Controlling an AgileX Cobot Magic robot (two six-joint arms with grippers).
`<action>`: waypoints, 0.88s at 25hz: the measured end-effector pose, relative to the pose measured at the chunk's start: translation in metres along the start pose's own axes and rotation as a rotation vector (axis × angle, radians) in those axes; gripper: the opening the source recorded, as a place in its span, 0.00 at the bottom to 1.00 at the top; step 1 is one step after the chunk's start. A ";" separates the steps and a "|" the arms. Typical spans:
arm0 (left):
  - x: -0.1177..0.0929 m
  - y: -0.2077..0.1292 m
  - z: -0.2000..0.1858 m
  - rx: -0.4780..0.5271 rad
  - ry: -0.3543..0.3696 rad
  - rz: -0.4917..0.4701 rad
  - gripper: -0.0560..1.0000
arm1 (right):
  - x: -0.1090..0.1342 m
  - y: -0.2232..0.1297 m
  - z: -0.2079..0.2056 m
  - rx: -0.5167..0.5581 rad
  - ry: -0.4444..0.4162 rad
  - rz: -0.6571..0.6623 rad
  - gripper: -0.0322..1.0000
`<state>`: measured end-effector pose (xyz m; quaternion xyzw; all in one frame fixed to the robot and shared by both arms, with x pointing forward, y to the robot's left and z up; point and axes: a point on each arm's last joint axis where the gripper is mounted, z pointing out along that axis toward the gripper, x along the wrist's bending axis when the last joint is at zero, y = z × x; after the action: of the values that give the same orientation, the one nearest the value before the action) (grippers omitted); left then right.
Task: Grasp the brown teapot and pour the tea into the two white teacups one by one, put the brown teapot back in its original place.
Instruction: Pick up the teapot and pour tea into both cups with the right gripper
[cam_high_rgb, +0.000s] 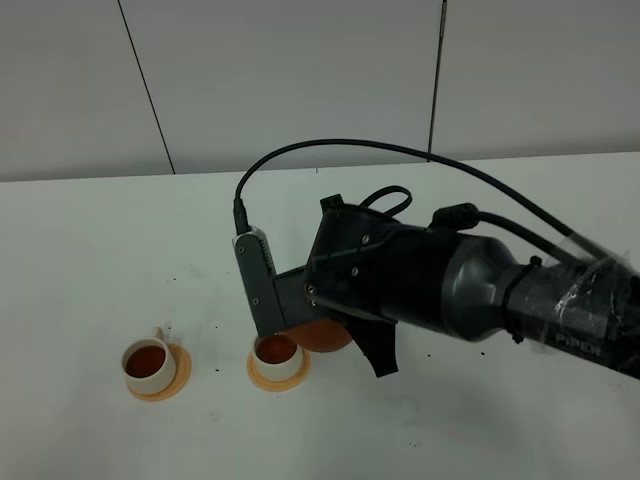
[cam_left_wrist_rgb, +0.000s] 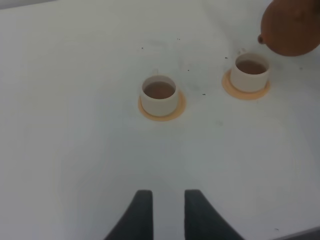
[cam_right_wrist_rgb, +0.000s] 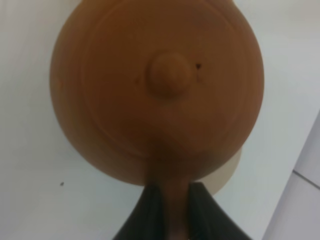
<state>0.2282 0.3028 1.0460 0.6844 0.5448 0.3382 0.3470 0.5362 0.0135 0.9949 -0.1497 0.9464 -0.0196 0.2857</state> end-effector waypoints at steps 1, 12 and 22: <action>0.000 0.000 0.000 0.000 0.000 0.000 0.27 | -0.003 -0.001 -0.002 -0.006 0.012 0.017 0.12; 0.000 0.000 0.000 0.000 0.000 0.000 0.27 | -0.025 -0.032 -0.008 -0.108 0.208 0.194 0.12; 0.000 0.000 0.000 0.000 0.000 0.000 0.27 | -0.029 -0.033 -0.007 -0.278 0.274 0.288 0.12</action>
<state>0.2282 0.3028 1.0460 0.6844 0.5448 0.3382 0.3470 0.5640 -0.0096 1.0197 -0.0469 0.9815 0.1316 0.1311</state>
